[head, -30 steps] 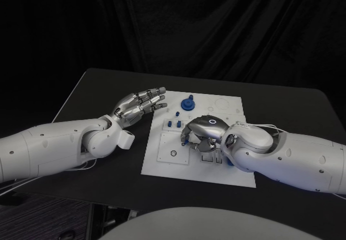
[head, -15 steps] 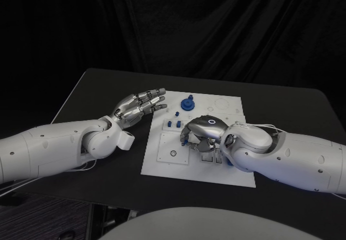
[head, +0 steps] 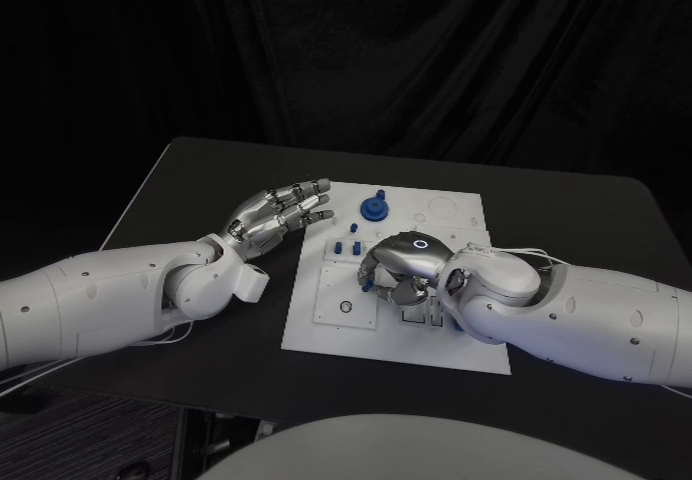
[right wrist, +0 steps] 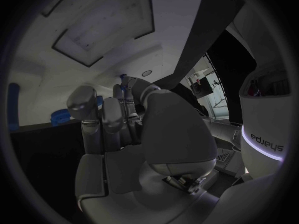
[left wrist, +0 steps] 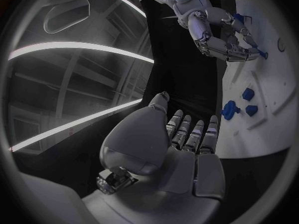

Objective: Assemble the parts on the task board

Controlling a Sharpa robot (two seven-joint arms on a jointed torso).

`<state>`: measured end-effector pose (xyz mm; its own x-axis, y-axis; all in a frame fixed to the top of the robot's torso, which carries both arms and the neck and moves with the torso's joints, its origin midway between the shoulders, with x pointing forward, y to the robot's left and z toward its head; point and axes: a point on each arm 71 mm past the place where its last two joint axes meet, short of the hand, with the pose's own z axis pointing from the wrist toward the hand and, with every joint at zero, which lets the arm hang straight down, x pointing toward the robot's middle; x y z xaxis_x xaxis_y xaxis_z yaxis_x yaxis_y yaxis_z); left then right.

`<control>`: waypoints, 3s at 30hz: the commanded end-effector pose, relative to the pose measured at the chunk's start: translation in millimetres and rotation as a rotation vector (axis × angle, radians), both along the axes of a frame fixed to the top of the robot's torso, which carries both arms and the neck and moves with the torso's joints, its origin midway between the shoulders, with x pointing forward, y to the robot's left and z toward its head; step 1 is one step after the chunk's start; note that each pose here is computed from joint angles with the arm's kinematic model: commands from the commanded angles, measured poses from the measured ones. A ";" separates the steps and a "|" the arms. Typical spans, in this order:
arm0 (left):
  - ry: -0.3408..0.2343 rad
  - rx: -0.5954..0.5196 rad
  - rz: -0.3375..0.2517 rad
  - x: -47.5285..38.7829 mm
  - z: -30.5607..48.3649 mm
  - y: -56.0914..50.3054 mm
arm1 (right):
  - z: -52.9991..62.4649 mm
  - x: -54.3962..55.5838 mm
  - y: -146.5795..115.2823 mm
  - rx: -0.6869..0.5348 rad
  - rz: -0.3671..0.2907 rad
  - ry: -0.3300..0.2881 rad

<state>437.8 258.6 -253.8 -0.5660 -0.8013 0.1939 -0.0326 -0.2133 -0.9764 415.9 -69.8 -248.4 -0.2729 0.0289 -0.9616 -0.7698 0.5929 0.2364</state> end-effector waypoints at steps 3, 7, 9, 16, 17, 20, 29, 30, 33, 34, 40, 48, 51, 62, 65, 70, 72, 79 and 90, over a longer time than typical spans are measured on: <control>-0.073 -0.073 0.009 -2.1 3.8 0.5 | -4.2 -2.6 3.2 -0.025 0.009 0.015; -0.071 -0.072 0.009 -1.9 3.2 0.3 | -4.2 -2.8 3.9 -0.023 0.010 0.014; -0.070 -0.072 0.008 -1.8 2.9 0.2 | -4.3 -2.7 4.2 -0.022 0.010 0.014; -0.067 -0.071 0.007 -1.9 1.8 0.0 | -4.7 -2.8 5.3 -0.025 0.012 0.016; -0.067 -0.071 0.007 -1.9 1.7 0.0 | -4.7 -2.8 5.6 -0.026 0.012 0.016; -0.066 -0.071 0.006 -2.0 1.5 -0.3 | -5.2 -2.8 6.0 -0.031 0.011 0.020; -0.065 -0.071 0.007 -2.3 1.1 -0.2 | -9.6 -1.3 2.8 -0.087 -0.017 0.049; -0.065 -0.071 0.007 -2.3 1.0 -0.1 | -9.7 -1.2 2.4 -0.088 -0.020 0.049; -0.065 -0.071 0.007 -2.3 0.9 0.0 | -9.1 -0.8 1.0 -0.081 -0.027 0.044; -0.065 -0.071 0.007 -2.3 0.8 0.0 | -8.7 -0.8 0.5 -0.076 -0.029 0.041; -0.065 -0.070 0.008 -2.4 0.5 0.2 | -1.7 -0.6 -6.0 -0.025 -0.028 0.008; -0.066 -0.069 0.013 -3.4 0.9 1.5 | 36.1 8.5 -28.2 0.045 -0.047 -0.072; -0.066 -0.067 0.018 -4.1 1.1 3.2 | 57.6 15.3 -47.0 0.049 -0.088 -0.100; -0.065 -0.064 0.021 -5.5 1.7 4.0 | 77.7 30.7 -99.2 -0.013 -0.222 -0.118; -0.065 -0.066 0.020 -5.7 1.8 3.3 | 74.4 33.2 -109.8 -0.030 -0.249 -0.110; -0.064 -0.067 0.018 -5.8 1.8 3.0 | 63.7 32.8 -121.0 -0.034 -0.275 -0.096; -0.064 -0.067 0.017 -5.9 1.9 2.9 | 59.3 32.7 -122.5 -0.033 -0.279 -0.092; -0.065 -0.072 0.012 -5.9 1.9 1.1 | 45.7 34.5 -122.5 -0.038 -0.280 -0.074; -0.063 -0.072 0.010 -5.7 1.6 1.2 | 30.1 39.3 -118.7 -0.040 -0.277 -0.060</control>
<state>432.5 259.6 -259.3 -0.5657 -0.7986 0.2055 -0.0495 -0.2159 -0.9752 454.7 -188.4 -218.2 -0.2133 0.0421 -0.9761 -0.5887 0.7918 0.1628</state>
